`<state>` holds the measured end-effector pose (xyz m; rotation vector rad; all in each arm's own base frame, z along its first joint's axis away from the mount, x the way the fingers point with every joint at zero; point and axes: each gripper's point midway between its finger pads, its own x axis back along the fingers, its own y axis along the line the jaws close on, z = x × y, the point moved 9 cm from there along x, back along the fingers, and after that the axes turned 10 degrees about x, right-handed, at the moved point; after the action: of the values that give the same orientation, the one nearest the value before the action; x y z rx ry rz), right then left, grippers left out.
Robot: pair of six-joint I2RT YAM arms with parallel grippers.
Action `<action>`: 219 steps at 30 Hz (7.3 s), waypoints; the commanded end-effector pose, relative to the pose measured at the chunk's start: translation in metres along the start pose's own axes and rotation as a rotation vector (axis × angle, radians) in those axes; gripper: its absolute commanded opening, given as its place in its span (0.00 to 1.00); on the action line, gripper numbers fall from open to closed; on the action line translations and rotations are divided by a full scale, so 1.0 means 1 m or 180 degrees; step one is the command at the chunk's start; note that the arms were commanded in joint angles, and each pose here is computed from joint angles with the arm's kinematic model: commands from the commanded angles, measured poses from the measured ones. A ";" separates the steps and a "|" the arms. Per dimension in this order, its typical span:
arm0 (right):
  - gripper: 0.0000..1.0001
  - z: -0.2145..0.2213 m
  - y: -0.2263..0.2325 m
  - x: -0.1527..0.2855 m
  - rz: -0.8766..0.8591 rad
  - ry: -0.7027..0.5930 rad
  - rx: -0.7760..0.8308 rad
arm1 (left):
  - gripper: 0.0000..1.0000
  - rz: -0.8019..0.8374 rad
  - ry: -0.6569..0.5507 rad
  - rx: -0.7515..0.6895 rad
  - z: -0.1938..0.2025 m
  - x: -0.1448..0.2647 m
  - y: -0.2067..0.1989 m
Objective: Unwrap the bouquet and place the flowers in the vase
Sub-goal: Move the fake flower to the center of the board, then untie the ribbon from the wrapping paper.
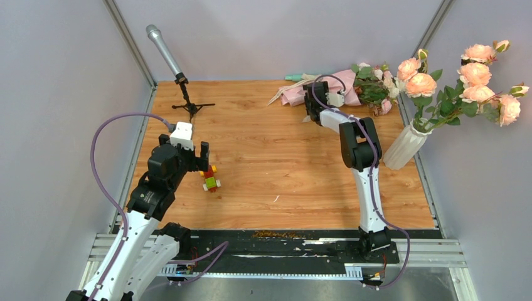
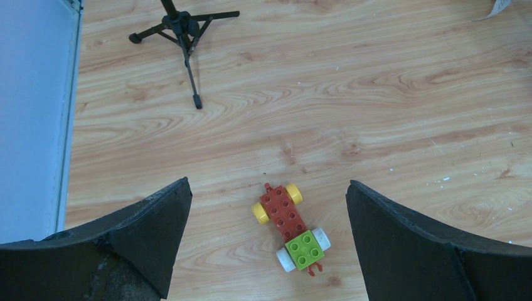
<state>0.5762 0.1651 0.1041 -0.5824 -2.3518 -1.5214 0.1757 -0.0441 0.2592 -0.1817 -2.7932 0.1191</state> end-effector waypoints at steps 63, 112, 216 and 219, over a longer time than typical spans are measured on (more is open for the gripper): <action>0.00 0.111 -0.028 0.262 -0.3195 0.3090 0.3648 | 1.00 -0.0087 -0.0328 0.0009 -0.009 0.013 0.005; 0.79 -0.006 -0.052 0.387 -0.2796 0.2076 0.3825 | 1.00 0.1415 0.1334 0.2003 0.102 -0.037 -0.094; 0.66 0.017 -0.094 0.327 -0.2250 0.2030 0.3419 | 0.00 0.0985 0.1754 -0.0739 0.040 -0.077 -0.106; 0.58 0.030 -0.094 0.315 -0.2181 0.2126 0.3331 | 0.00 0.0960 0.1766 -0.0743 0.040 -0.078 -0.106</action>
<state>0.2311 0.1950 0.1401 0.7946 -2.3214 -0.2259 0.2223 -0.1647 0.1977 -0.5963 -2.1515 -0.1561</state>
